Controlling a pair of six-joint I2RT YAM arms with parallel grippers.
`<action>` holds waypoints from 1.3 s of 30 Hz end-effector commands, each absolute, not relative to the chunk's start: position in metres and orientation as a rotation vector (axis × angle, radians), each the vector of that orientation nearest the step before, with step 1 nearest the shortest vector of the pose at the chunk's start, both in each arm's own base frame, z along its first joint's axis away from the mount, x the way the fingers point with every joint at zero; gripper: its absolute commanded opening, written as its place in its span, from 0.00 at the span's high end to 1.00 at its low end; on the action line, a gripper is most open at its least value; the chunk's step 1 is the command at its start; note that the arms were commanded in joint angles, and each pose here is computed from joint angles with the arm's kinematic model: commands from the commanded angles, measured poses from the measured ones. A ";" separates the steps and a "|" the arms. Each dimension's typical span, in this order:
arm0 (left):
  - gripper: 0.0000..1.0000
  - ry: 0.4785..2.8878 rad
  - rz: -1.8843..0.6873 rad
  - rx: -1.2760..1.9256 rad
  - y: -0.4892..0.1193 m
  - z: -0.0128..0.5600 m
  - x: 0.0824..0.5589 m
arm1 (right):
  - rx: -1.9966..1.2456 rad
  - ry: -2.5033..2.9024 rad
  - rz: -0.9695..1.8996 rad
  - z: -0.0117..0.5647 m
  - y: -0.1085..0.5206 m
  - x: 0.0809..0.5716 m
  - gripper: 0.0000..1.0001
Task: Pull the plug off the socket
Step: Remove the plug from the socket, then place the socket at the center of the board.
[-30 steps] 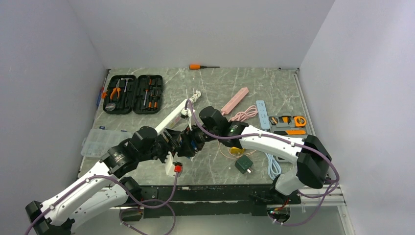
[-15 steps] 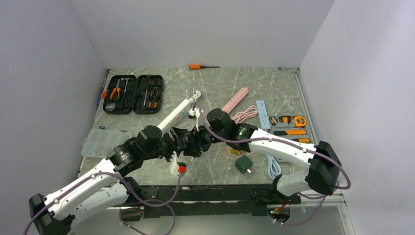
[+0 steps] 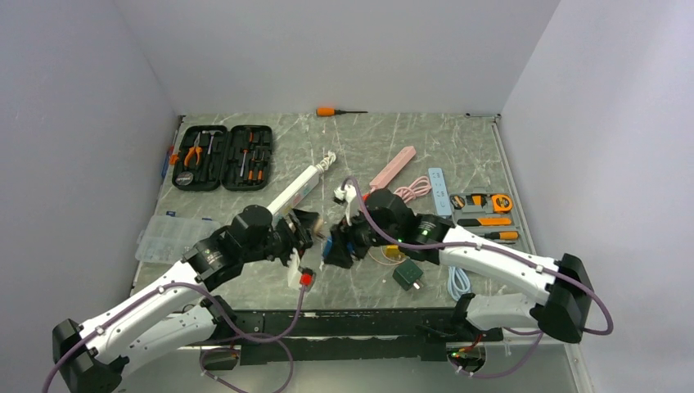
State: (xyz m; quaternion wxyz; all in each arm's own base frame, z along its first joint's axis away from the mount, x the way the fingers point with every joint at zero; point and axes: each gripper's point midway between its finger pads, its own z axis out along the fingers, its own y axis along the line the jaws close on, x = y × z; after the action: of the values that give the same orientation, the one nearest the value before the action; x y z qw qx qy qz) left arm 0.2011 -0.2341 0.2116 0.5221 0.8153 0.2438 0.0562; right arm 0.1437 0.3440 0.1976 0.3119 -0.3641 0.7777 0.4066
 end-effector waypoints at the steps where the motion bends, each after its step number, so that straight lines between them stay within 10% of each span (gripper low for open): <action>1: 1.00 0.977 0.515 2.108 -0.141 0.169 0.245 | -1.028 2.301 1.091 0.173 0.293 0.090 1.00; 39: 1.00 1.368 -0.103 2.297 -0.271 0.080 0.242 | -0.153 2.382 0.437 0.112 0.215 0.267 1.00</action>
State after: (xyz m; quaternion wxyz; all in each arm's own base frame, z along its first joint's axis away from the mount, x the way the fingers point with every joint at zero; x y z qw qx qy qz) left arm 0.2378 -0.2358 0.0741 0.2039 0.8424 0.4988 -0.0096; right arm 0.2368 0.2094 0.1000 0.3132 -0.0914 0.9306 0.1659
